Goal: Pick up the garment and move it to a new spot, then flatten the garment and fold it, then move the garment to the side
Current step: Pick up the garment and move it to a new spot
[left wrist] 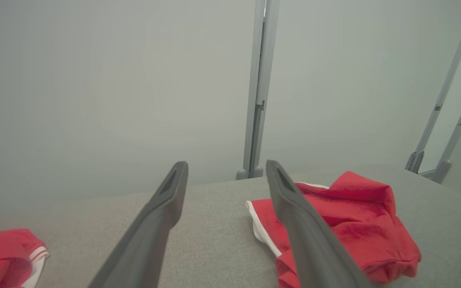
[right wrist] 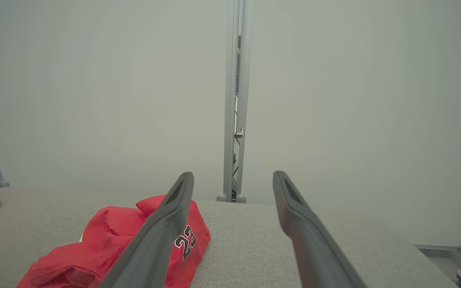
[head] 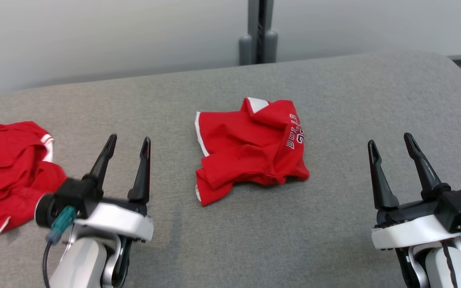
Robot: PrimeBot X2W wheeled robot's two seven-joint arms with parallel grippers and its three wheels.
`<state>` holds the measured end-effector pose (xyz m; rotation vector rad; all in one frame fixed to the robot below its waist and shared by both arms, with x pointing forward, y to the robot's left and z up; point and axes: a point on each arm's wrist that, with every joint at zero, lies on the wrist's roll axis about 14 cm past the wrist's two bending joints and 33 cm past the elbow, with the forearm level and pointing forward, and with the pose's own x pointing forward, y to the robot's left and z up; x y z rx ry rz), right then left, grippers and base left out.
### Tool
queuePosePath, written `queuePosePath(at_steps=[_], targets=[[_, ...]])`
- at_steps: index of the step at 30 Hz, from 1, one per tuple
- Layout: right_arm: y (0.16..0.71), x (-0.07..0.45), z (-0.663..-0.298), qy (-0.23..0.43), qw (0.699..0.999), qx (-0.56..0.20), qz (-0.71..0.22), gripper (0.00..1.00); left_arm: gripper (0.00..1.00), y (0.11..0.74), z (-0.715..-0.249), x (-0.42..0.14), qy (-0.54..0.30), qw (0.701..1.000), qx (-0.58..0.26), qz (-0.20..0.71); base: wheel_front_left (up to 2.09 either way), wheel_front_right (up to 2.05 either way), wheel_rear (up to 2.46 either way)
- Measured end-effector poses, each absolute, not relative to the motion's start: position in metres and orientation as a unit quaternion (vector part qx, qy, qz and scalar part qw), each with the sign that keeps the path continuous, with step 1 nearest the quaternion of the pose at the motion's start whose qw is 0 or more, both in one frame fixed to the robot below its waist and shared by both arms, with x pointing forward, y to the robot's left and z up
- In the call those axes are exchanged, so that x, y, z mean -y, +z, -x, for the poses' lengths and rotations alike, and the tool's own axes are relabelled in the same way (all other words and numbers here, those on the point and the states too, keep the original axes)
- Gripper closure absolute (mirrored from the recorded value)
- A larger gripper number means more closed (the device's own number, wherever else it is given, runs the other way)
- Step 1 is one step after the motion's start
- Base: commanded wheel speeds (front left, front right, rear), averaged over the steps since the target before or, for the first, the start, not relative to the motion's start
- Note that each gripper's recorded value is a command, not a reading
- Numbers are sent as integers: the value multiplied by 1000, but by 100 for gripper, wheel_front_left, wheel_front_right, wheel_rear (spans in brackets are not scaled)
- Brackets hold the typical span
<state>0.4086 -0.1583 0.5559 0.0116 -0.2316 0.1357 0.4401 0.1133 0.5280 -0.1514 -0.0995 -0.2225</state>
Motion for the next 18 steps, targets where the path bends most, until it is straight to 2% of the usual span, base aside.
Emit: queuePosePath(at_steps=[9,18], targets=[[566,145,-396,85,987,129,-31,0,0,544,-378,-150,-30,987,86,132,0,0,0],[568,142,-392,90,987,130,-38,0,0,535,-359,-137,-47,988,79,127,0,0,0]])
